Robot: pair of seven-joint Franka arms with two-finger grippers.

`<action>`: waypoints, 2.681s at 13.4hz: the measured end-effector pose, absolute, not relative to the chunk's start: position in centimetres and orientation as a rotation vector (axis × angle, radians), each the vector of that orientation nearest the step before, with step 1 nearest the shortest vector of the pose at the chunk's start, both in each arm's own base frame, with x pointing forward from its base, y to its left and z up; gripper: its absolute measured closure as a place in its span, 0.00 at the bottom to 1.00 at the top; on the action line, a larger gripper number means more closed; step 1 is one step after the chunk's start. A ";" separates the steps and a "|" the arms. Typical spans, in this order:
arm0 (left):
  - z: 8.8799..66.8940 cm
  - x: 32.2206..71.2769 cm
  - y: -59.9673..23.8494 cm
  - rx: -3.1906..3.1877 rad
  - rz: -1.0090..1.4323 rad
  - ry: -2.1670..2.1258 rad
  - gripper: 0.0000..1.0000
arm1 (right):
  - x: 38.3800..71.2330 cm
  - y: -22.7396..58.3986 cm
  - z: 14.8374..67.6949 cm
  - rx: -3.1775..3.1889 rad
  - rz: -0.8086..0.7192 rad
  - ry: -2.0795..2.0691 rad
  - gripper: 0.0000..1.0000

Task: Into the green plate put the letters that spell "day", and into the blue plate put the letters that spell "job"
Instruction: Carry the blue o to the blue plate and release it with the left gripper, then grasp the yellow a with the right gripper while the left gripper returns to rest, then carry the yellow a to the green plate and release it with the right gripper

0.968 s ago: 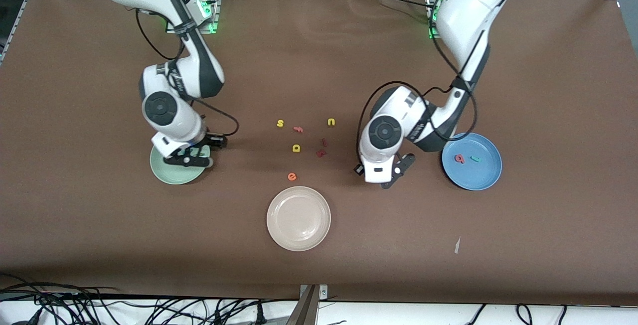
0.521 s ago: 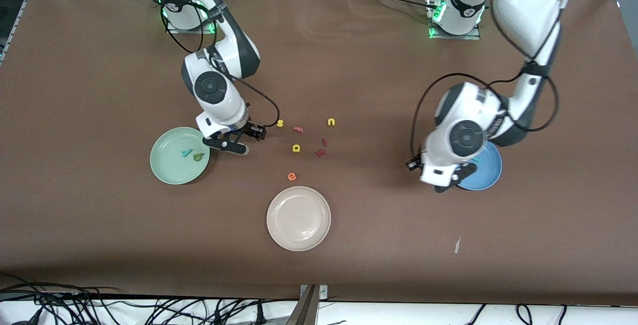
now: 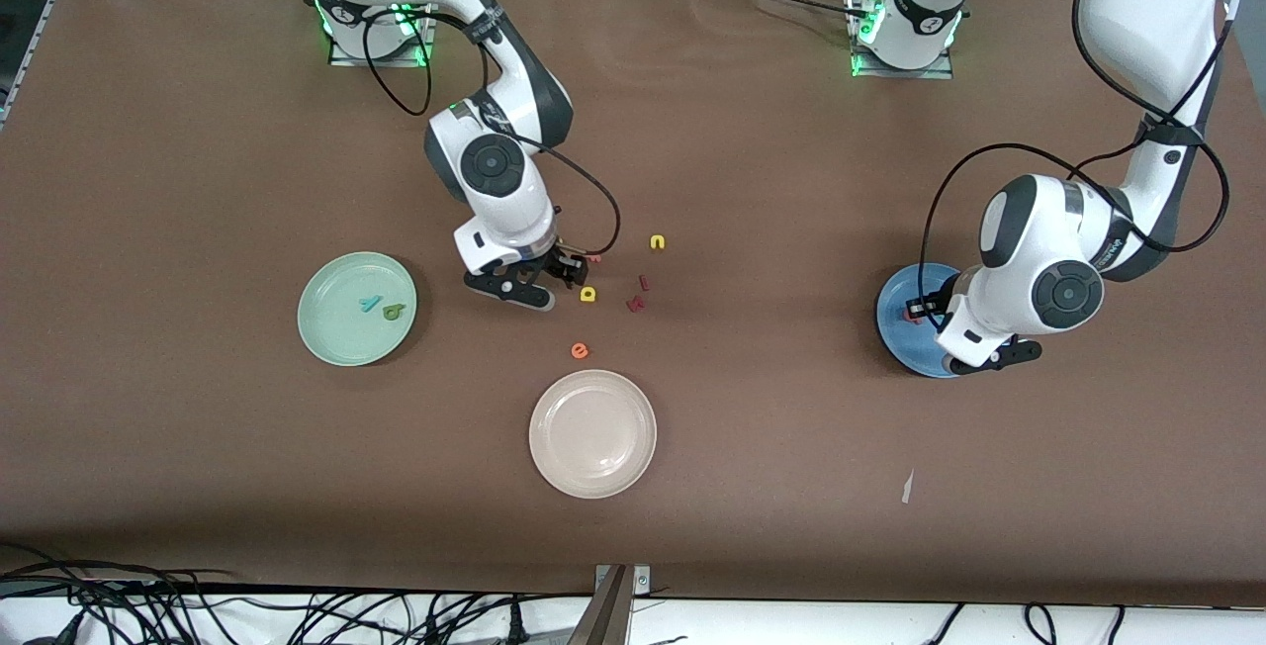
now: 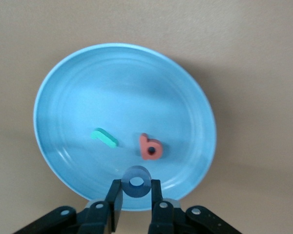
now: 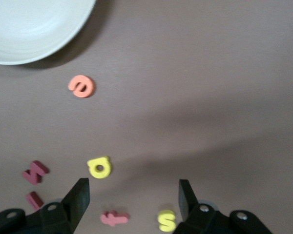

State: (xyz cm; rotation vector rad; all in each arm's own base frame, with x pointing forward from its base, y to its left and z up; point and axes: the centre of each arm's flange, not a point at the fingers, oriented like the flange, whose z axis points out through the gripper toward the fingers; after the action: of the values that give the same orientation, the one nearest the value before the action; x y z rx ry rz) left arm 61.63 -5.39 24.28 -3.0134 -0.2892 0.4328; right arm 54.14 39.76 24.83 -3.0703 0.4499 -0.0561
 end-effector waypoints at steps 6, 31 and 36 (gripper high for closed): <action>28.6 64.0 -5.2 -3.009 0.426 -0.279 0.11 | 53.1 43.0 21.8 -3.028 -0.138 0.372 0.18; 63.8 54.8 1.2 -3.174 0.043 -0.342 0.00 | 52.6 43.4 17.7 -3.056 -0.183 0.297 0.69; 58.9 54.8 2.2 -3.182 0.180 -0.212 0.00 | 52.7 43.3 17.9 -3.058 -0.196 0.257 0.73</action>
State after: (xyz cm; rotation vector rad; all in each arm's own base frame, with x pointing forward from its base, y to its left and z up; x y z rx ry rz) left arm 54.81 2.24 58.85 -3.1816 -0.2120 0.1803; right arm 52.73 43.32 17.87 -3.0575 0.2574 -0.1956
